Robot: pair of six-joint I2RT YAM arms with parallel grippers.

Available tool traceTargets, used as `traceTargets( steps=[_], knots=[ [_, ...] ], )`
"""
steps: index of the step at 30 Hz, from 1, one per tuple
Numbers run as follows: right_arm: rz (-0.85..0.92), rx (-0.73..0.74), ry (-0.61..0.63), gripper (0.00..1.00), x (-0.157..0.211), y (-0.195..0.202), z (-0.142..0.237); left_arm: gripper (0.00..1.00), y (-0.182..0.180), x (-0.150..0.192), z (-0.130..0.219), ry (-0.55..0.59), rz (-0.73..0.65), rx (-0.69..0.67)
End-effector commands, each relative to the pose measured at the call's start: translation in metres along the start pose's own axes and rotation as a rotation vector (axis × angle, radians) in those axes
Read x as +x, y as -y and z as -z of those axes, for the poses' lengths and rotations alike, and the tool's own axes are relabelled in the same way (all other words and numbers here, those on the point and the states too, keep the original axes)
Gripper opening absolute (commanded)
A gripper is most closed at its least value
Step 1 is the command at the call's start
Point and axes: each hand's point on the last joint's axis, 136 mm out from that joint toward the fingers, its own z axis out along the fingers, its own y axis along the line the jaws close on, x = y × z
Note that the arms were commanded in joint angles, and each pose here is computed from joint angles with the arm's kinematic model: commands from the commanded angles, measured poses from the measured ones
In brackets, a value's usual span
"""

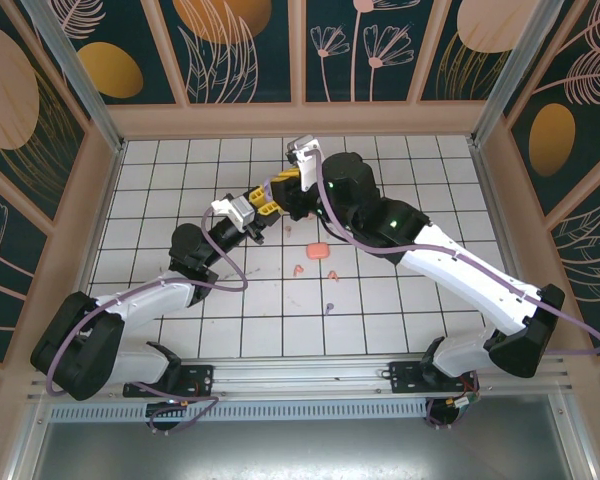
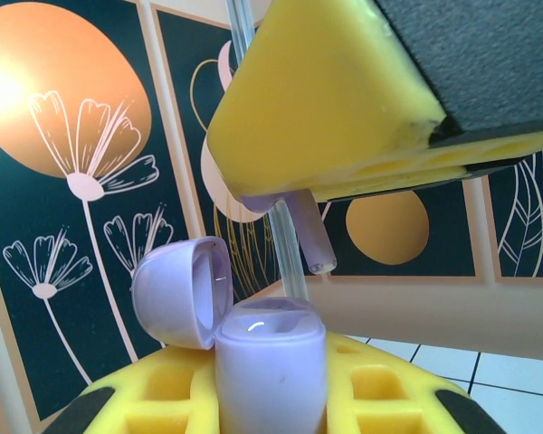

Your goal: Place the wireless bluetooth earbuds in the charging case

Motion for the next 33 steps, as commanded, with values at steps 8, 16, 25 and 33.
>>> traceTargets(
  steps=[8, 16, 25, 33],
  knots=[
    [-0.02, -0.036, 0.014, 0.23, -0.001, -0.006, -0.003, 0.0, 0.005, -0.022, -0.007, 0.064, 0.0, 0.037],
    [-0.018, -0.033, -0.007, 0.23, 0.007, -0.005, -0.009, 0.0, 0.008, -0.026, -0.008, 0.068, 0.004, 0.047],
    [0.002, -0.045, -0.053, 0.22, 0.022, -0.009, -0.01, 0.0, 0.008, -0.028, -0.009, 0.07, 0.008, 0.047],
    [0.054, -0.062, -0.119, 0.22, 0.048, -0.017, -0.01, 0.0, 0.007, -0.032, -0.011, 0.072, 0.01, 0.047]
  ],
)
